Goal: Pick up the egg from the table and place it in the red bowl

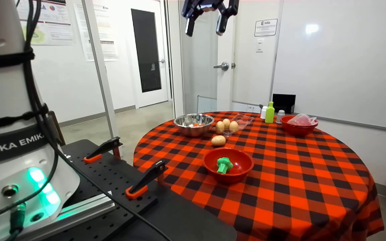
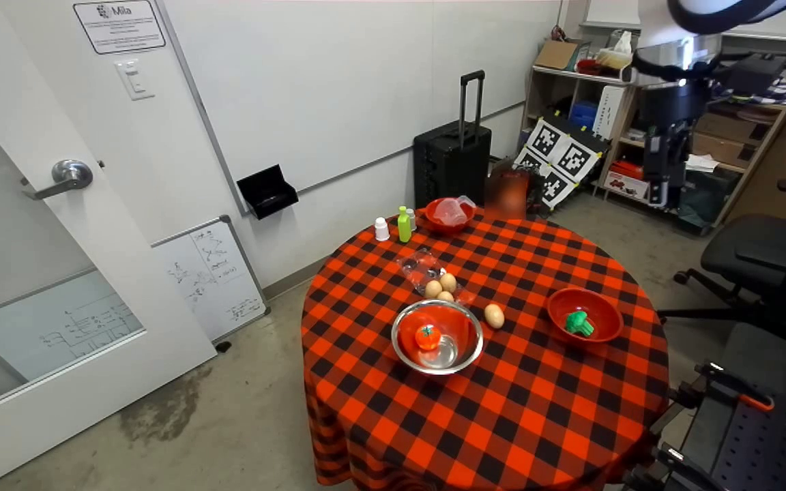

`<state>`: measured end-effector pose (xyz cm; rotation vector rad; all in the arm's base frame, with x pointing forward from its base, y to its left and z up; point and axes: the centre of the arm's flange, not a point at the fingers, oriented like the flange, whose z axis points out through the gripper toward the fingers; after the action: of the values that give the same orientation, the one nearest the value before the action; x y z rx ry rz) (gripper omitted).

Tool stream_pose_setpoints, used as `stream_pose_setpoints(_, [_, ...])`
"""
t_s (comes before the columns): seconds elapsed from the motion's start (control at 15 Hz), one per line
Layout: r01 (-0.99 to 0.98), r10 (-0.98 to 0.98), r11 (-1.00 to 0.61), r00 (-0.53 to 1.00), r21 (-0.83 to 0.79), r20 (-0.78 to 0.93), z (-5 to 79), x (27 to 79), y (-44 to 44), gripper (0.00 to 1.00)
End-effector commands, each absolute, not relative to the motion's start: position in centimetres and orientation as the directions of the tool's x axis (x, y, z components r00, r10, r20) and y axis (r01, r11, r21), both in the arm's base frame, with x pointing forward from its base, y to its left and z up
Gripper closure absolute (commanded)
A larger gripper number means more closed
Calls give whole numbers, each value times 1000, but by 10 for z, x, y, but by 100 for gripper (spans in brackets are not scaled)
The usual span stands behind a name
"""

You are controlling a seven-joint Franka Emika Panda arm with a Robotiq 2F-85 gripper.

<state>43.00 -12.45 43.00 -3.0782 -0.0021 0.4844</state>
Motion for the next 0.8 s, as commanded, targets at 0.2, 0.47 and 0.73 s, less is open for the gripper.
stream_pose_setpoints(0.2, [-203,-174,-977,938,-66,-300,373,512,-105,0])
stream_pose_setpoints(0.47, [-299,-274,-953,917,-46,-290,332,554,-84,0])
stream_pose_setpoints(0.73, [-318,-305,-948,912,-5,-273,288,592,-55,0])
